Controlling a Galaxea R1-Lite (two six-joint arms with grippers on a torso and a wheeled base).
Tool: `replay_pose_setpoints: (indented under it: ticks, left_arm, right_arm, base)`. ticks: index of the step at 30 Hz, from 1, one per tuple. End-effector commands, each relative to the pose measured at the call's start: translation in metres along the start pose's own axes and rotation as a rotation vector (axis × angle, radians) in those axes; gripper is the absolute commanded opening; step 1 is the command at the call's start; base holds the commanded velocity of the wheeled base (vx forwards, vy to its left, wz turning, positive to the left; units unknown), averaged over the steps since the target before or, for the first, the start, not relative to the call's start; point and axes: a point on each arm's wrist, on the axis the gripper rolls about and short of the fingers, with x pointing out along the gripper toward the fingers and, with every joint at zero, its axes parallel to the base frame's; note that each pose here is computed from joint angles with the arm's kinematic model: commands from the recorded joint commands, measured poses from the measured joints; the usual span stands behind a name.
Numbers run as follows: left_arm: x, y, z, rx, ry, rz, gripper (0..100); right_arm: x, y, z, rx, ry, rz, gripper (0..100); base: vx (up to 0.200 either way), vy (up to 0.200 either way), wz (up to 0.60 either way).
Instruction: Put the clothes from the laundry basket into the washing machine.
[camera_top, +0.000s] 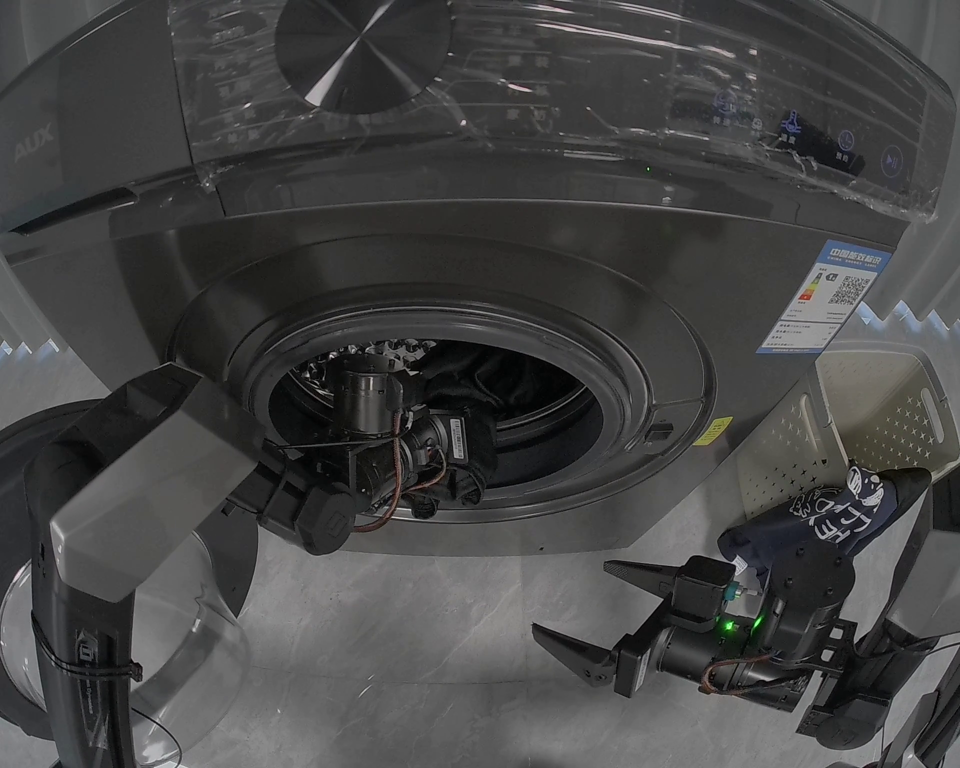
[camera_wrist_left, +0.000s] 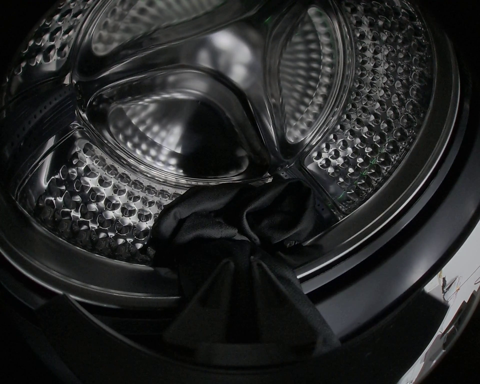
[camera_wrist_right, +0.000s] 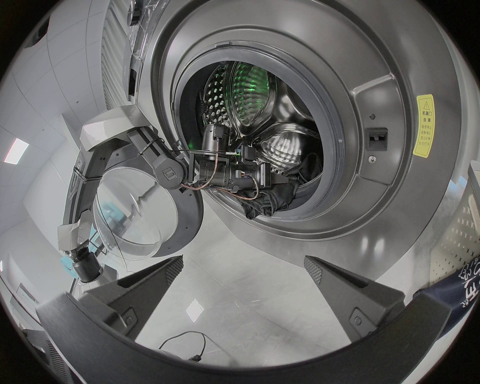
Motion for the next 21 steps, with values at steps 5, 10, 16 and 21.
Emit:
replay_pose_setpoints:
  ticks: [5, 10, 16, 21]
  left_arm:
    - [0.016, -0.004, 0.02, -0.046, -0.105, -0.019, 0]
    - [0.023, -0.007, 0.038, -0.137, -0.246, -0.047, 0]
    - [0.024, -0.007, 0.041, -0.137, -0.316, -0.063, 100]
    - [0.007, -0.015, 0.044, -0.134, -0.283, -0.066, 100]
  right_arm:
    - [0.003, 0.0, 0.003, 0.0, -0.015, 0.002, 100]
    - [0.003, 0.0, 0.003, 0.0, -0.016, 0.003, 100]
    - [0.003, 0.0, 0.003, 0.0, -0.016, 0.001, 100]
    - [0.003, 0.0, 0.003, 0.0, -0.016, 0.001, 100]
  base:
    - [0.0, 0.0, 0.0]
    - [0.0, 0.0, 0.0]
    - [0.0, 0.0, 0.0]
    - [0.0, 0.0, 0.0]
